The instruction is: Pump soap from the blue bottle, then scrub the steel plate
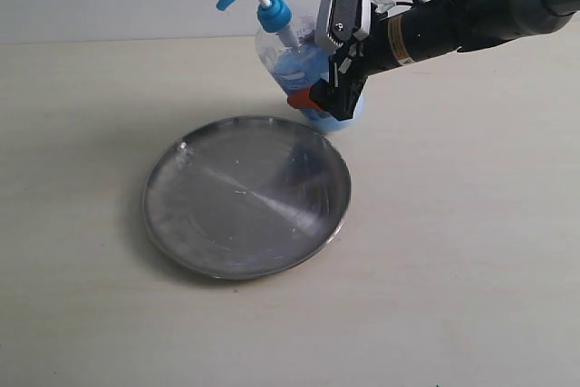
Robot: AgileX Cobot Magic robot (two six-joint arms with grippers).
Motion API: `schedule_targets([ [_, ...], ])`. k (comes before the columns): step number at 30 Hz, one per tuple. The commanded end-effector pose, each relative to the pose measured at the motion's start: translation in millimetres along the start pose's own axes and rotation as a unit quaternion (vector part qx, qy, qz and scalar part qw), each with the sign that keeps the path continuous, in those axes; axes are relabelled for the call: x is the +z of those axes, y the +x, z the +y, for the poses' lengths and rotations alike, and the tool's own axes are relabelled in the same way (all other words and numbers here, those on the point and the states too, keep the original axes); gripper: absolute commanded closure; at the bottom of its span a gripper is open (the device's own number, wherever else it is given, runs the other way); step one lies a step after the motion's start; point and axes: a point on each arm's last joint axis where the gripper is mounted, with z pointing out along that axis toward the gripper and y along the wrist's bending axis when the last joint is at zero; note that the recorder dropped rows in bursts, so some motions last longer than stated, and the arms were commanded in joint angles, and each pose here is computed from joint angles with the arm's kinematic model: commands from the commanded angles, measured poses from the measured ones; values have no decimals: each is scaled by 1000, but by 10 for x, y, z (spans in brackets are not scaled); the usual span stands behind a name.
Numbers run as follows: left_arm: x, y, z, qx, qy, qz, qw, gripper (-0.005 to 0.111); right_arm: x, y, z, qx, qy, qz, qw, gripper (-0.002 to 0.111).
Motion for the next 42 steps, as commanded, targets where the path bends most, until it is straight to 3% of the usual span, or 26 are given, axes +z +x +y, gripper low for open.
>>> schedule_targets([
  [1,22,-320,-82,6,28,-3,1000,107,-23,-66,-41,8,6,-18,1000,108],
  [7,171,-664,-259,24,79,23,996,107,-23,-66,-41,4,6,-18,1000,108],
  [14,421,-957,-405,32,91,48,994,107,-23,-66,-41,4,6,-18,1000,108],
  [32,524,-955,-433,34,91,59,994,107,-23,-65,-44,-5,8,-17,1000,108],
  [42,547,-1035,-465,30,104,14,994,107,-23,-65,-41,-5,6,-17,1000,108],
])
